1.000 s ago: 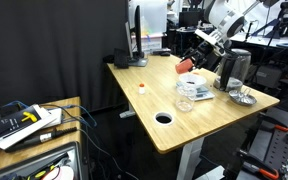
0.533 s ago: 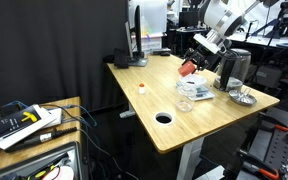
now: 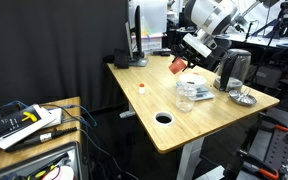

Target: Pour some of the contents in the orange cup into the white bowl

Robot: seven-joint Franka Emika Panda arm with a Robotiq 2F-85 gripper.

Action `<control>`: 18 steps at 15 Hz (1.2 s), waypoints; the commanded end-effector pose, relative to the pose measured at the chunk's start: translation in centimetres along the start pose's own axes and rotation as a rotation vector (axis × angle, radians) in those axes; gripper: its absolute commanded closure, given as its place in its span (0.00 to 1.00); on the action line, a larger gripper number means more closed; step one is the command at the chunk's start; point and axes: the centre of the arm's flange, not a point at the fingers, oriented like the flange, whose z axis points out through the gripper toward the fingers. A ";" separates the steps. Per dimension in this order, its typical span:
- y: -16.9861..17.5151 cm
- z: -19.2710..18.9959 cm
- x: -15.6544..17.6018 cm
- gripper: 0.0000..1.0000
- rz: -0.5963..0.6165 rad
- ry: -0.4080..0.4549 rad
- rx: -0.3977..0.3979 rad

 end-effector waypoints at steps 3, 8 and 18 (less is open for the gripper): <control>0.2 3.3 -5.3 0.46 -0.194 0.065 -0.078; 1.4 7.0 -12.1 0.46 -0.377 0.091 -0.182; 1.4 7.5 -14.1 0.26 -0.510 0.229 -0.204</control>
